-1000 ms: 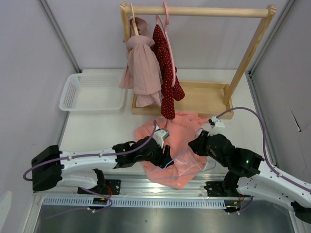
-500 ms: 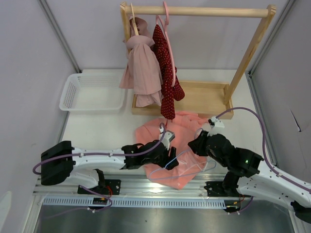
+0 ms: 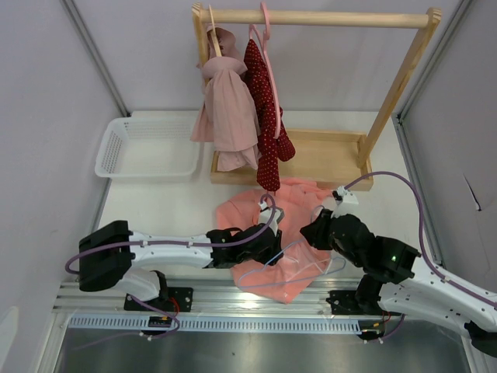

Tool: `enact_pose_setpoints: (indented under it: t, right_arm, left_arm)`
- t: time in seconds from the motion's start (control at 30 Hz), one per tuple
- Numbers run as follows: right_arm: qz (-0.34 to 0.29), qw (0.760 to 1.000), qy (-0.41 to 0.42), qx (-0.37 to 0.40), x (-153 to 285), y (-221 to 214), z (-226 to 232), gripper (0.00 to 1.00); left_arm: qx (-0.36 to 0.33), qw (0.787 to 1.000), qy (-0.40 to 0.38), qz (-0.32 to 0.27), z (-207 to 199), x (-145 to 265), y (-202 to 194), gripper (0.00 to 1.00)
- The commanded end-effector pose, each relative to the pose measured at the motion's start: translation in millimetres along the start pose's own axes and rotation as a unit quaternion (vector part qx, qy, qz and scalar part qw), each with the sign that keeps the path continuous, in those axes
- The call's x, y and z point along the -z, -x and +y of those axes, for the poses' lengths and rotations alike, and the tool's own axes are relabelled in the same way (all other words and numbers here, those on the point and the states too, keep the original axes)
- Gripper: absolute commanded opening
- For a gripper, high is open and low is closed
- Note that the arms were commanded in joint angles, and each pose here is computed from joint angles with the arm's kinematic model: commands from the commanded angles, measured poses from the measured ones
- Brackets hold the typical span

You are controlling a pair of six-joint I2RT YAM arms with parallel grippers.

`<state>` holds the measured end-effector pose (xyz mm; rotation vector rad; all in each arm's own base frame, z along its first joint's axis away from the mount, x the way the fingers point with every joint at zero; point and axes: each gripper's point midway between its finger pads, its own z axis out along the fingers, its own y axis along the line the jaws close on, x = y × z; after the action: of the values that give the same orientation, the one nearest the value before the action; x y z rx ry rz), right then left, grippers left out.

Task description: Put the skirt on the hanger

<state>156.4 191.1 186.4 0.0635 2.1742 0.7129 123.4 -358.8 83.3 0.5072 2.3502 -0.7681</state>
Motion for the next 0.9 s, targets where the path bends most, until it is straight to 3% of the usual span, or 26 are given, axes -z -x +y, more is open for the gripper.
enact_pose_setpoints:
  t: [0.0,0.17,0.27,0.87]
  right_arm:
    - [-0.005,1.000,-0.007,0.000,-1,2,-2,0.00]
    - [-0.005,1.000,-0.012,0.005,-3,1,-3,0.00]
    - [-0.003,1.000,-0.019,0.012,-5,0,-5,0.00]
    - [-0.033,0.993,-0.093,0.068,-29,24,-17,0.00]
  left_arm:
    - [0.005,1.000,0.009,-0.011,-5,-1,9,0.30]
    - [0.002,1.000,0.025,0.002,8,-2,-3,0.18]
    - [0.012,0.999,0.034,0.005,19,0,-6,0.00]
    - [0.090,0.992,0.090,-0.018,101,34,-19,0.00]
